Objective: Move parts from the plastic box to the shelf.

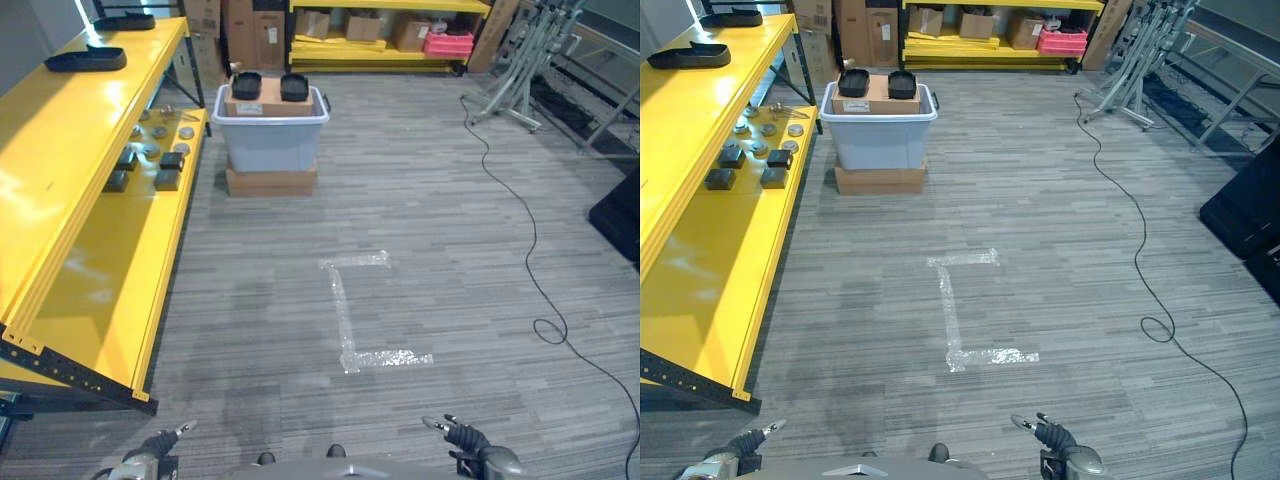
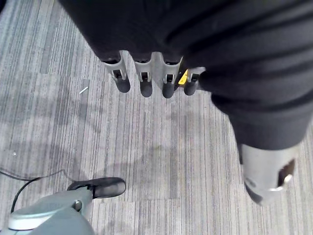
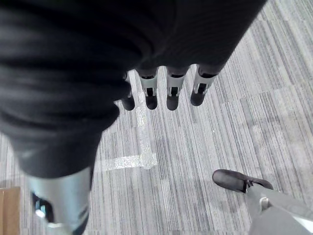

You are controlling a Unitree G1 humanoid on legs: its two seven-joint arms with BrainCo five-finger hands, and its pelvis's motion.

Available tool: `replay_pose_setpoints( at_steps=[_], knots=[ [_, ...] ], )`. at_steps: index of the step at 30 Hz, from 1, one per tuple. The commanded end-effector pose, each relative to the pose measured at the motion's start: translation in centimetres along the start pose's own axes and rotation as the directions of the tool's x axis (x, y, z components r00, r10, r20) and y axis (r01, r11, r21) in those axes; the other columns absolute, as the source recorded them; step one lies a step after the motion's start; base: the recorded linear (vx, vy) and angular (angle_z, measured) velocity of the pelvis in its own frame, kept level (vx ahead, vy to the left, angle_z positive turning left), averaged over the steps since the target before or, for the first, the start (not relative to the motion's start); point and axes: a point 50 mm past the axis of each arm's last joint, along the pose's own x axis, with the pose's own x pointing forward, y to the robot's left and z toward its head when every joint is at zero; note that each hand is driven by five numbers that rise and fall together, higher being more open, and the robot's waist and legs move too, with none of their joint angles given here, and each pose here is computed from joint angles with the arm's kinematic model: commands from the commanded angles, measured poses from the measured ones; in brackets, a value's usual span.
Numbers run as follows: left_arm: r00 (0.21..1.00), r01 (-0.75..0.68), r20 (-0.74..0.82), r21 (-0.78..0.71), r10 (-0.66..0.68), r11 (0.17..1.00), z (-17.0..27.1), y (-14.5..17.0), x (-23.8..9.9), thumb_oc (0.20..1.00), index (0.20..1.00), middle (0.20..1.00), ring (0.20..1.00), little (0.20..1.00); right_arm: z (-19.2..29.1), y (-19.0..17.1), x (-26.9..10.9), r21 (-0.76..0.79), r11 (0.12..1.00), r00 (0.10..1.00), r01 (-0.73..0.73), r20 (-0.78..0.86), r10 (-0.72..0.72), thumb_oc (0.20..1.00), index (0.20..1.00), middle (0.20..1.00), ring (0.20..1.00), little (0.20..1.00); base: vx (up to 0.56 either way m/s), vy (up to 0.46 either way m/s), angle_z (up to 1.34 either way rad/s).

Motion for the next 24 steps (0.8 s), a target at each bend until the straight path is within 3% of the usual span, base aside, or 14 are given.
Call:
replay_pose_setpoints(
  at_steps=[1,7,14,24],
  knots=[
    [0.998,0.070,0.006,0.001,-0.070,0.998,0.3,-1.5,0.2,1.000,1.000,1.000,1.000,1.000,0.5,-0.5,0.0,0.009,1.000,1.000,0.012,0.022,-0.012,1.000,1.000,1.000,1.000,1.000,0.00,0.000,0.00],
    [0.996,0.080,-0.031,-0.018,-0.081,0.997,-0.7,-2.4,0.1,1.000,1.000,1.000,1.000,1.000,-0.9,0.4,0.1,0.032,0.999,0.998,0.033,-0.048,-0.032,1.000,1.000,1.000,1.000,1.000,0.00,0.000,0.00],
    [0.996,0.085,0.020,-0.039,-0.084,0.996,-0.5,-2.3,0.1,1.000,1.000,1.000,1.000,1.000,-3.2,1.4,-0.3,0.146,0.987,0.984,-0.062,-0.159,0.085,1.000,1.000,1.000,1.000,1.000,0.01,0.011,0.00],
    [0.996,0.078,0.035,-0.027,-0.077,0.997,-0.4,-2.4,0.1,1.000,1.000,1.000,1.000,1.000,-3.2,1.4,-0.3,0.162,0.984,0.980,-0.071,-0.172,0.099,1.000,1.000,1.000,1.000,1.000,0.02,0.053,0.00]
  ],
)
